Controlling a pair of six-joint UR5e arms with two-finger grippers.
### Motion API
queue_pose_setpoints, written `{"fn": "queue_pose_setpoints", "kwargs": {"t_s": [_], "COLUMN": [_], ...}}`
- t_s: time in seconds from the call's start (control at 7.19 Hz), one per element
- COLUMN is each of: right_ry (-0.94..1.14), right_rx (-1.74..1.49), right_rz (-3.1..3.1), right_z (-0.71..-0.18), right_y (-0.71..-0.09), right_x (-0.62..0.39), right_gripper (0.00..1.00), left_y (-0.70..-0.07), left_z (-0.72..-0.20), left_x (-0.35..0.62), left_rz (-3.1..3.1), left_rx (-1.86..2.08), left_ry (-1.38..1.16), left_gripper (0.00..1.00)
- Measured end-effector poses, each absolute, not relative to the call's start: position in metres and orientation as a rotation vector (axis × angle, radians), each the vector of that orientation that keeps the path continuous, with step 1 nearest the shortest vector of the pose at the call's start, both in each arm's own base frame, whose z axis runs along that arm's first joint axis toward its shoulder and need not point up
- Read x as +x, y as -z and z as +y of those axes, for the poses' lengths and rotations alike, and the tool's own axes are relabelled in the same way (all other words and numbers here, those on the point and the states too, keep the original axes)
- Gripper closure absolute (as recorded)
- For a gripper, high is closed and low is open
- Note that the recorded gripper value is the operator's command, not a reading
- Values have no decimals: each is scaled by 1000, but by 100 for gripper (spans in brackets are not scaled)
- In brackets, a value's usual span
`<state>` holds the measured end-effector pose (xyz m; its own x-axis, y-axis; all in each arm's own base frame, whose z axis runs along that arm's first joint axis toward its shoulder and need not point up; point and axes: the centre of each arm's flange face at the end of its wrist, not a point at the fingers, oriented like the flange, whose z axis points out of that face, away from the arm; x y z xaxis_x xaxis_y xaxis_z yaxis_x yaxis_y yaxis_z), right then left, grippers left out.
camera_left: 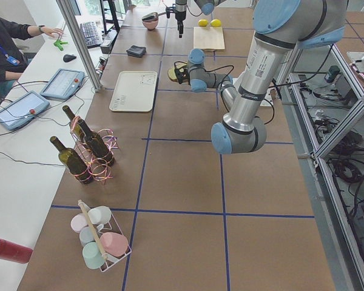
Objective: Make sandwich and place on tray
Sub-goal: 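Slide the plate with the left gripper onto the white tray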
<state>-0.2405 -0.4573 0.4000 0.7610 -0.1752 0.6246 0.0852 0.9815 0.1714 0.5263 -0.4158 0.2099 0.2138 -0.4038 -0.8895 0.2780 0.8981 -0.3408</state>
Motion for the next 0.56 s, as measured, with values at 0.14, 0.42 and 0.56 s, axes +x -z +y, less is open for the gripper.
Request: {"fn": "queue_pose_setpoints", "kwargs": {"t_s": [0.14,0.42,0.56], "right_ry": [156,163,163], "right_rx": [138,134,131], "right_rz": [-683,-689,-692], "right_z": [-459,-461,-461], "right_y": [-410,-416,-418], "right_x": [-226,-212,-210], "right_gripper": [0,0,0], "left_y": [-205,-202,-207], "left_z": [-456,-524,-551], "left_x": [535,542,540], "left_rz": [1250,1202,1177], "left_rx": [-94,-59,-47], "left_ry": [524,603,641], "left_gripper": [100,100,100]}}
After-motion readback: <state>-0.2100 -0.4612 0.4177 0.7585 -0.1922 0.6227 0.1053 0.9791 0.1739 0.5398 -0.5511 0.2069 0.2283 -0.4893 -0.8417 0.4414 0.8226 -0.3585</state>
